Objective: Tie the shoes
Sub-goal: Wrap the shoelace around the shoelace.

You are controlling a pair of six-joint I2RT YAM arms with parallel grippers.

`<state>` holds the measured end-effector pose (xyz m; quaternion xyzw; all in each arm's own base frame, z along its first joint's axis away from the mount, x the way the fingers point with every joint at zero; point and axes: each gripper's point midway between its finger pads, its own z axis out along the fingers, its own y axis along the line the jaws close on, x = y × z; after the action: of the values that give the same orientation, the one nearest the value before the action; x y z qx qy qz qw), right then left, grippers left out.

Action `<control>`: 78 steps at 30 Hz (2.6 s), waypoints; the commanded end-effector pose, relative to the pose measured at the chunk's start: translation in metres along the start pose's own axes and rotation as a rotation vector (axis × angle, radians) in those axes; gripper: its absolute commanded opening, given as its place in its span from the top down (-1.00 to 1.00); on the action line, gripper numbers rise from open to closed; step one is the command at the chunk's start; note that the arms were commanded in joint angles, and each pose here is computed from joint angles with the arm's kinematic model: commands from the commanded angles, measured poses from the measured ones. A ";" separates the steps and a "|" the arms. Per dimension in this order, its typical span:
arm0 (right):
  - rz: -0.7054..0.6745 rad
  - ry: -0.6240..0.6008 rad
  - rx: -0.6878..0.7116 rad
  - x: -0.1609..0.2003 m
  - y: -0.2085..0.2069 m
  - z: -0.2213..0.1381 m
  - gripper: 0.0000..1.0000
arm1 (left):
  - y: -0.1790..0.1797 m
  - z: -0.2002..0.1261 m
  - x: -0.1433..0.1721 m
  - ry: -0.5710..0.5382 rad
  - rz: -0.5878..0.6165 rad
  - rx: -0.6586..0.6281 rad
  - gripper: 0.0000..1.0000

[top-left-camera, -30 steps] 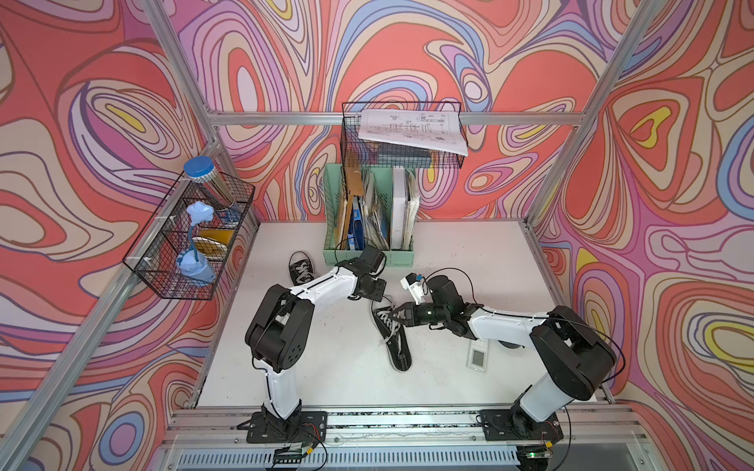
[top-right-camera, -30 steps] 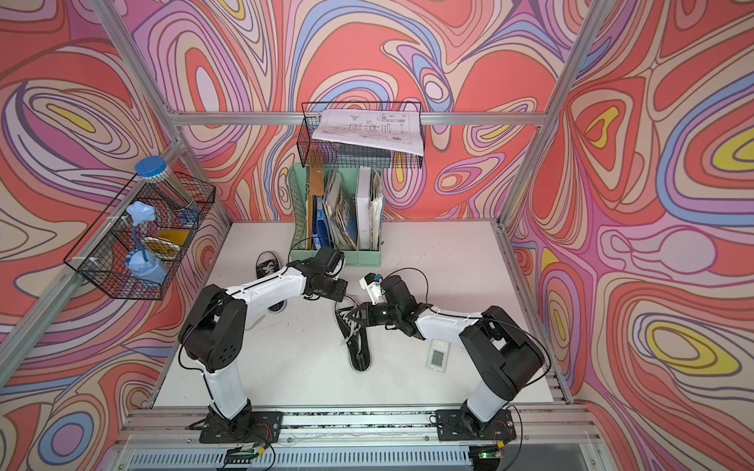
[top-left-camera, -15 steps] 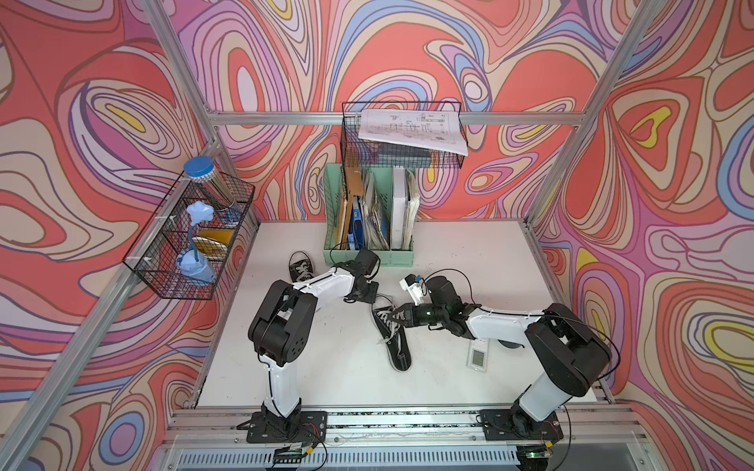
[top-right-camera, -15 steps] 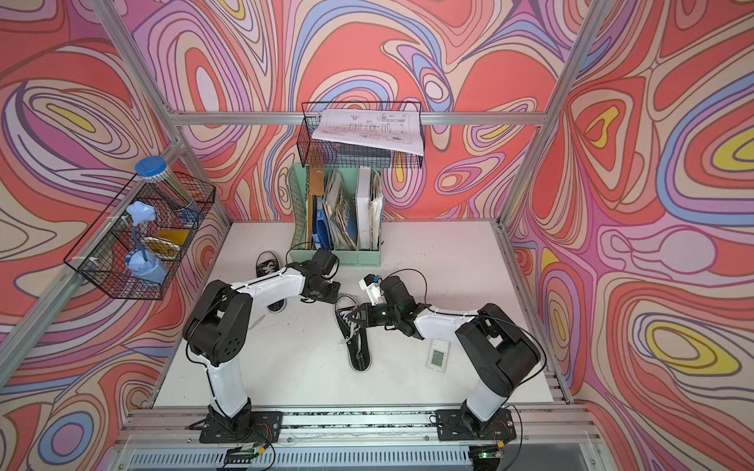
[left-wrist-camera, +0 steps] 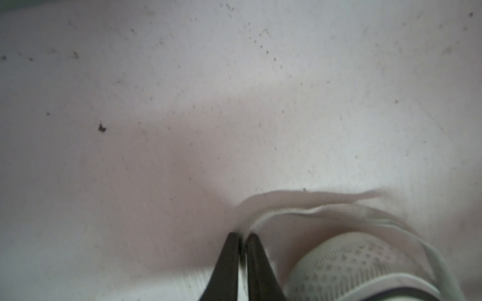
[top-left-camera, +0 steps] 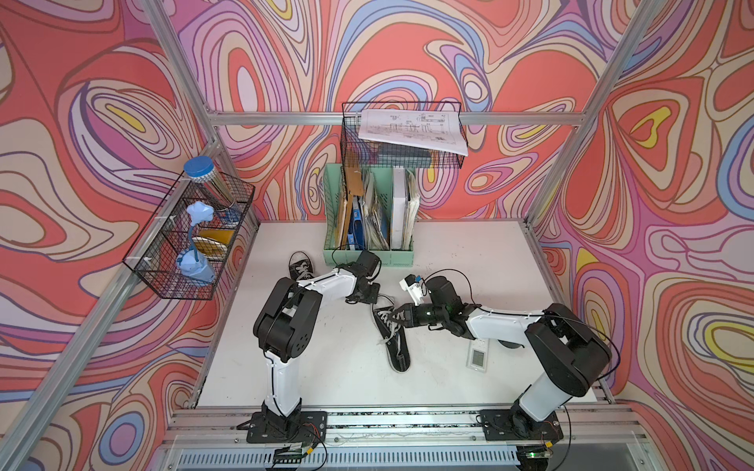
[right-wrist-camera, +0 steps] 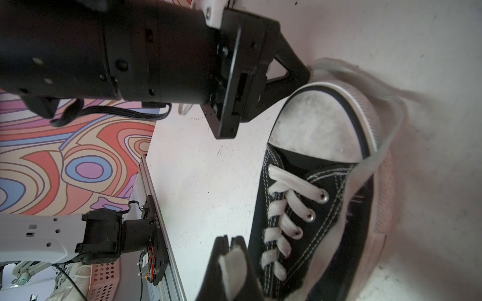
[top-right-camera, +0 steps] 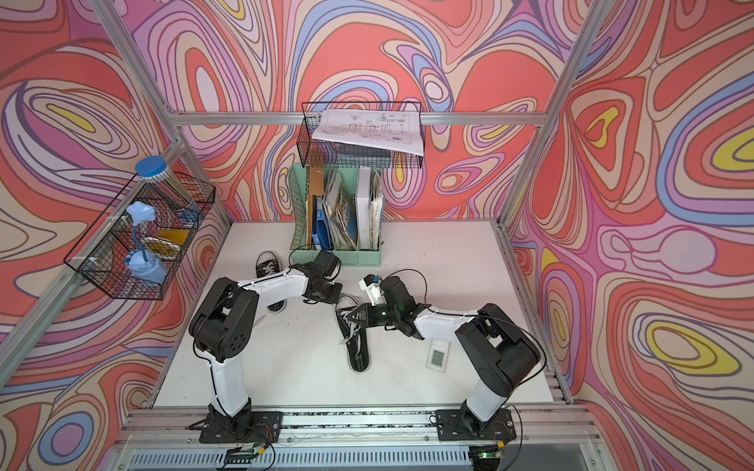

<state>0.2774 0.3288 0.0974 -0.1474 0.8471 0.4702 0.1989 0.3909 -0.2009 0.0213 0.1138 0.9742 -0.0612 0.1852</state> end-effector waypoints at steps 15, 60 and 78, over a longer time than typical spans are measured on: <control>-0.024 -0.039 0.049 -0.010 0.000 -0.010 1.00 | -0.004 -0.110 -0.052 -0.300 -0.035 0.098 1.00; 0.101 0.016 0.110 -0.032 -0.012 0.013 1.00 | -0.100 -0.207 0.114 -0.174 0.132 0.577 1.00; 0.152 0.133 0.060 -0.036 -0.017 0.022 1.00 | -0.168 -0.208 0.109 -0.205 0.334 0.700 1.00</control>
<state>0.3204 0.3407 0.0937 -0.0986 0.8818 0.4438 0.1253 0.1675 -0.2922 0.1672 0.2995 0.8613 -0.3602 0.1967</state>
